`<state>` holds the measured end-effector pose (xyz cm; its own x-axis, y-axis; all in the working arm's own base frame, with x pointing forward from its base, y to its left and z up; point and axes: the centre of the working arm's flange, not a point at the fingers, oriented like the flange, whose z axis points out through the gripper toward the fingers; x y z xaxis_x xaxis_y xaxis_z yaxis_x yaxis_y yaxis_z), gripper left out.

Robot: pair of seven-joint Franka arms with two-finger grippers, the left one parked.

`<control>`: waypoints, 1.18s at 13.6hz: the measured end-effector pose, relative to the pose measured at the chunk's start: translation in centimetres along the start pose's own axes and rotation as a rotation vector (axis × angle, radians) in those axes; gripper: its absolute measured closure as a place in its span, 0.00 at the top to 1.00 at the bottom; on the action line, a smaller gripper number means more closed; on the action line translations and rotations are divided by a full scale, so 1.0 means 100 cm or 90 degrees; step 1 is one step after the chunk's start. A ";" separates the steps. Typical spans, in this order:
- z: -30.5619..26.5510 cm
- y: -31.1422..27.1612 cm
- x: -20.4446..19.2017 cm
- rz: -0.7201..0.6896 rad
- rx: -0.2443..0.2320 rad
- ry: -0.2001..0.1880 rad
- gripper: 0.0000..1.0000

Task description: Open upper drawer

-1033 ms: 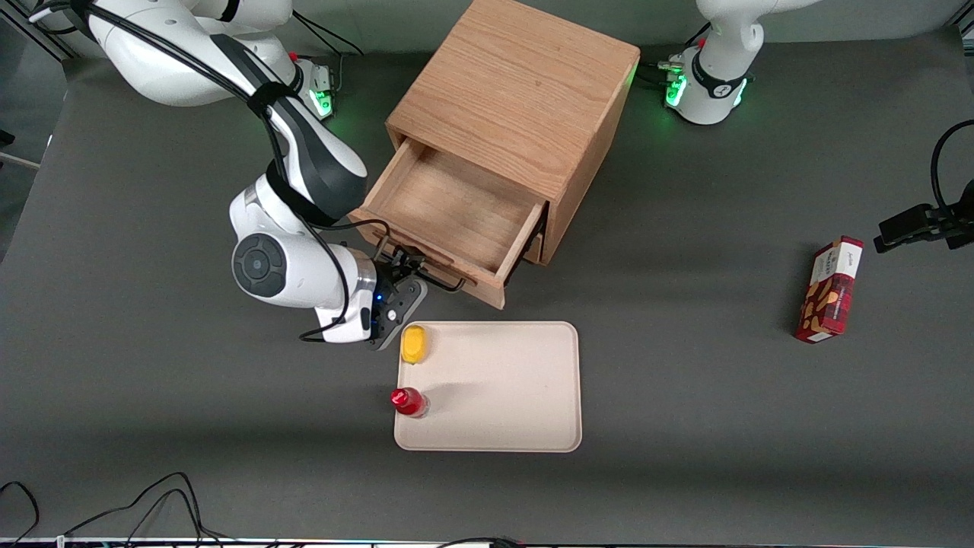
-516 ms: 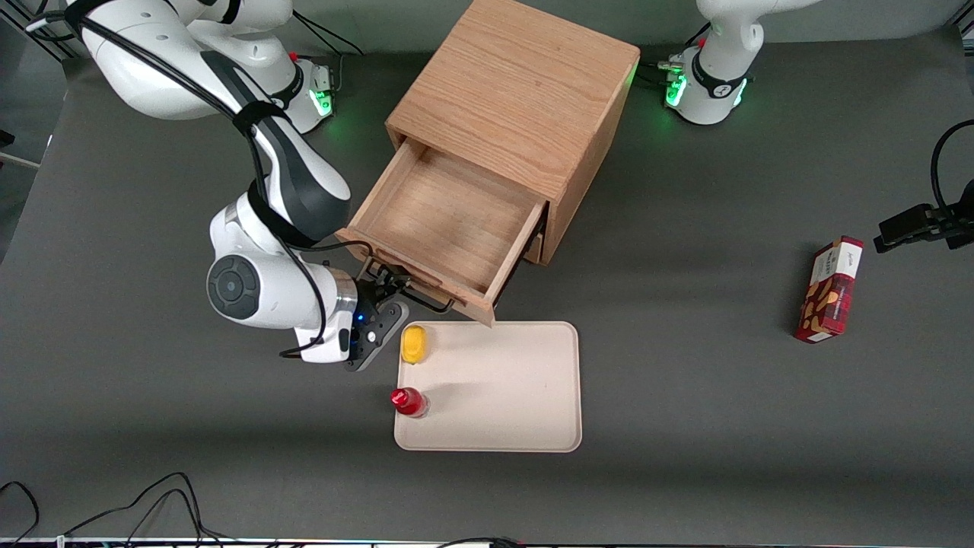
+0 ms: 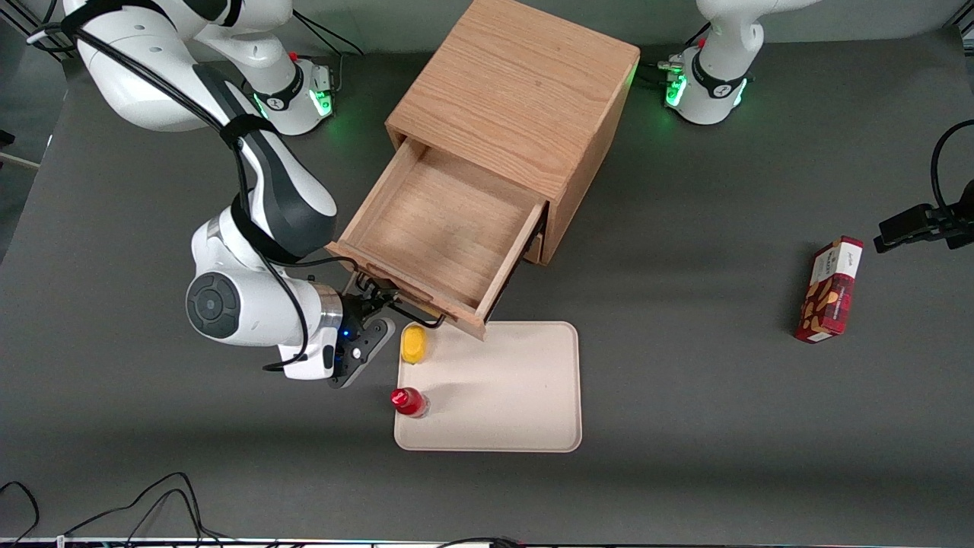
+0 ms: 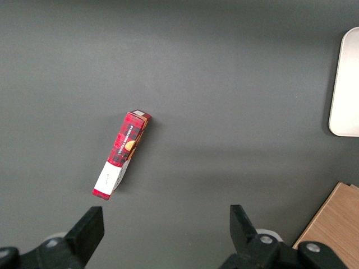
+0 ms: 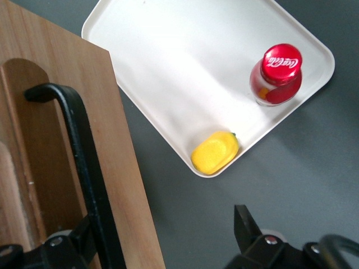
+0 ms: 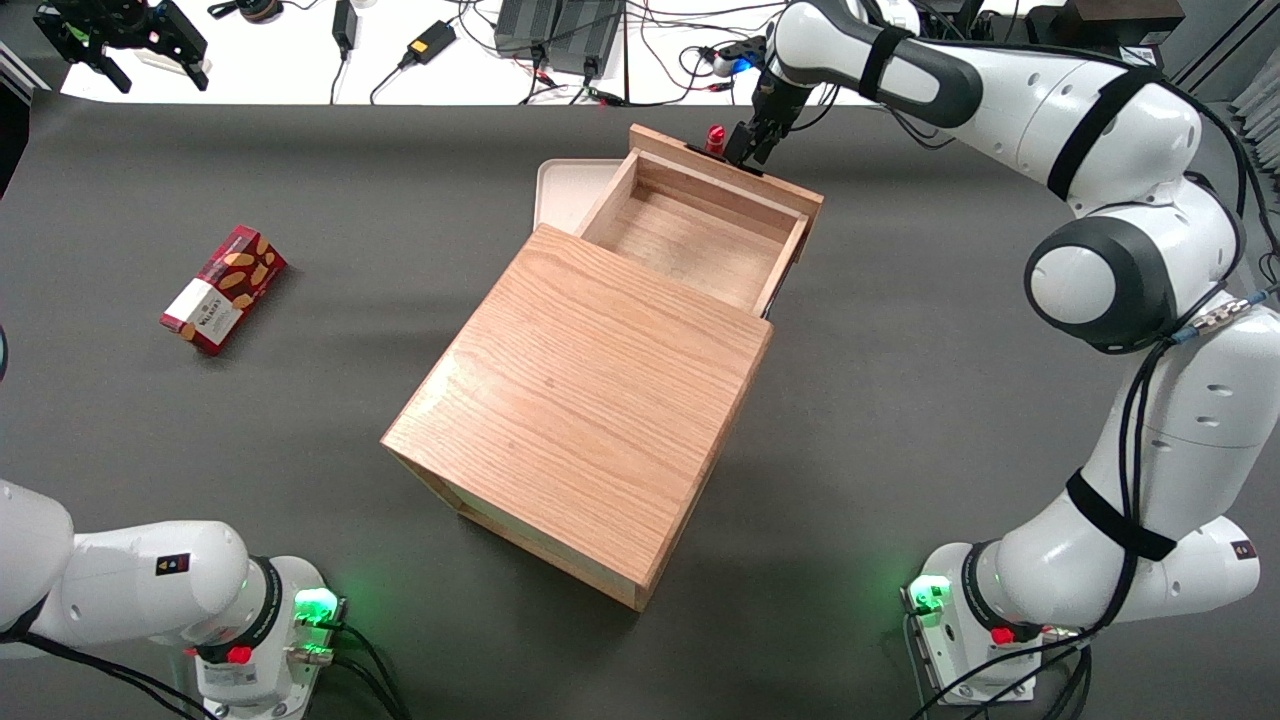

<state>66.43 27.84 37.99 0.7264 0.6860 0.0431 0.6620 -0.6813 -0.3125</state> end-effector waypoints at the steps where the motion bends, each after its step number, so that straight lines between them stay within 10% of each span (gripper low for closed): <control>1: -0.001 0.000 0.000 0.000 0.001 -0.003 1.00; 9: -0.115 -0.051 -0.015 -0.020 -0.026 0.004 1.00; 16: -0.259 -0.077 -0.121 0.254 -0.134 -0.018 1.00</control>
<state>57.33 18.14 64.41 0.9293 0.3630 -0.0680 0.3557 -0.9292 -0.1003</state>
